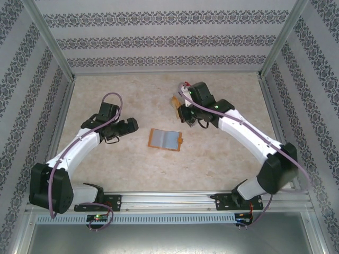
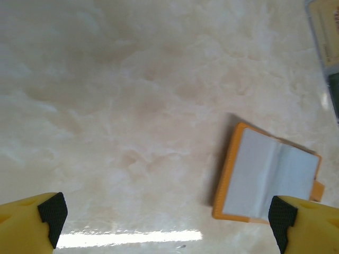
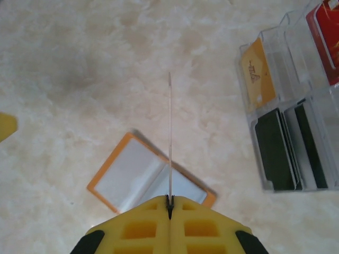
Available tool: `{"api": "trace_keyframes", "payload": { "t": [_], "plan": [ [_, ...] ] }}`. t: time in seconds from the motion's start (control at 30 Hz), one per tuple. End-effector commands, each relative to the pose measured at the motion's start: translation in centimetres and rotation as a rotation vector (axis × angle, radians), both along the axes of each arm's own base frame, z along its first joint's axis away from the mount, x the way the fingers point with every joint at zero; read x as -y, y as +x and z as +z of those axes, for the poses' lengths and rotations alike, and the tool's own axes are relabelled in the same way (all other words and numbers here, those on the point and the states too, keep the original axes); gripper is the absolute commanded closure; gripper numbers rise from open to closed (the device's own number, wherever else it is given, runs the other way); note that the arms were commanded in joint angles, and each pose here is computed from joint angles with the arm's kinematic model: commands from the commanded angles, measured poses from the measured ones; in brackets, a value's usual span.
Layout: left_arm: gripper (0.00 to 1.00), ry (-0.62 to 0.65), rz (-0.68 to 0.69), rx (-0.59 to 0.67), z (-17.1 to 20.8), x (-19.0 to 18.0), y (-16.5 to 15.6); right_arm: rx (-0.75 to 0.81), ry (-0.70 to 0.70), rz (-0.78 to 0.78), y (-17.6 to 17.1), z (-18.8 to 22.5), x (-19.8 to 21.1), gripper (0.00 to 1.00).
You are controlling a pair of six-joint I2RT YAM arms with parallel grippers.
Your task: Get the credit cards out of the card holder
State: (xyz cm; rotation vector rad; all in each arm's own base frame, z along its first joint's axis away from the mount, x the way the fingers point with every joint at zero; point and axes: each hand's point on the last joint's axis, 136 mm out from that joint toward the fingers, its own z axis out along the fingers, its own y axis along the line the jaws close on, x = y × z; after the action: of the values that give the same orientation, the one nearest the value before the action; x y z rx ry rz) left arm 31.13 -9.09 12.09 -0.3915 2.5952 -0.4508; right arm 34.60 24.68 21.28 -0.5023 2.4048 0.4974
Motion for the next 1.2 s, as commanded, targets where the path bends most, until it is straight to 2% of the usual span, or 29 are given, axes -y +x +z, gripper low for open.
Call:
{"api": "trace_keyframes", "payload": {
  "t": [0.0,0.23,0.47,0.7,0.83,1.17],
  "plan": [
    [0.0,0.046,0.004,0.02,0.3,-1.4,-0.9,-0.005,-0.139,0.037,2.1,-1.3,0.7,1.0],
    [0.0,0.07,-0.003,0.013,0.4,-2.3,-2.6,-0.028,-0.219,0.052,8.1,-4.2,0.2,1.0],
    [0.0,0.058,-0.008,0.017,0.7,-2.2,-2.6,-0.067,-0.35,0.086,11.9,-7.3,0.4,1.0],
    [0.0,0.072,0.002,0.014,0.6,-2.5,-2.7,-0.113,-0.431,0.17,13.1,-9.7,0.3,1.0],
    [0.01,0.074,0.003,0.012,0.5,-2.5,-2.7,-0.115,-0.485,0.171,14.0,-10.8,1.0,1.0],
    [0.01,0.073,0.002,0.009,0.3,-2.5,-2.7,-0.162,-0.509,0.153,14.5,-12.9,2.3,1.0]
  ]
}}
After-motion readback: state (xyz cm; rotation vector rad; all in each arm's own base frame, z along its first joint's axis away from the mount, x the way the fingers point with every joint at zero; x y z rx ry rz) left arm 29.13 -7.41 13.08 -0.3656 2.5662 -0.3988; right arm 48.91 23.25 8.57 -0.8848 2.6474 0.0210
